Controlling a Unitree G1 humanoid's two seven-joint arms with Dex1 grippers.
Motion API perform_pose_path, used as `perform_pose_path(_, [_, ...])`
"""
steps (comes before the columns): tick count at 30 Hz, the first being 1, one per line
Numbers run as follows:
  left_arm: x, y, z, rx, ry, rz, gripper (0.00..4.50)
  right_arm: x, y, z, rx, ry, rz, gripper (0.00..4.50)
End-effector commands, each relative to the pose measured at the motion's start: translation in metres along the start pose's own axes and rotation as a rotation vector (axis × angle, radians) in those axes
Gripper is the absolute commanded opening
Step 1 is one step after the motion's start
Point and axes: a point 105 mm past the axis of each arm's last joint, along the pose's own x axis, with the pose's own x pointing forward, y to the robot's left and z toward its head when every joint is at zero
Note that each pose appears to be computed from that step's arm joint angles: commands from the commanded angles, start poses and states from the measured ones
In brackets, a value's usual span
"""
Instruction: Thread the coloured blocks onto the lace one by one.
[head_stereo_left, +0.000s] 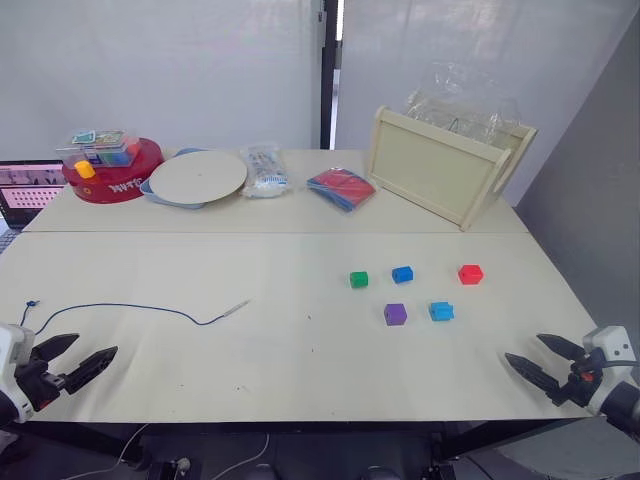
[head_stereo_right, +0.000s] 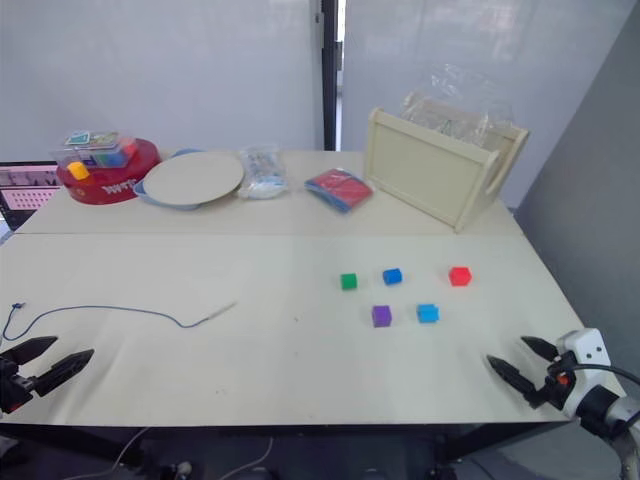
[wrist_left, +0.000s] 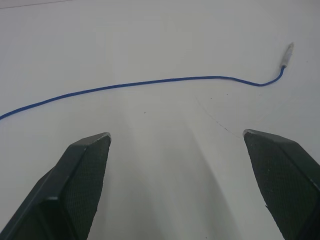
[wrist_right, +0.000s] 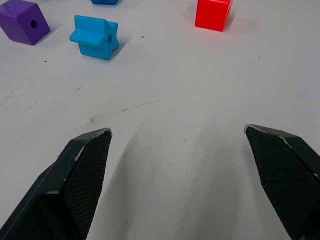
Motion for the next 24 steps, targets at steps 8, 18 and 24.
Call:
perform_pose_path(8, [0.015, -0.019, 0.027, 0.027, -0.080, -0.128, 4.47, 0.023, 0.038, 0.041, -0.015, -0.145, 0.189, 4.50])
perform_pose_path(18, [0.098, -0.063, 0.044, 0.140, -0.034, -0.474, 4.47, 0.038, 0.126, 0.089, -0.122, -0.104, 0.675, 4.50])
perform_pose_path(24, [0.138, -0.081, 0.033, 0.179, -0.002, -0.545, 4.47, 0.047, 0.149, 0.098, -0.181, -0.102, 0.746, 4.50])
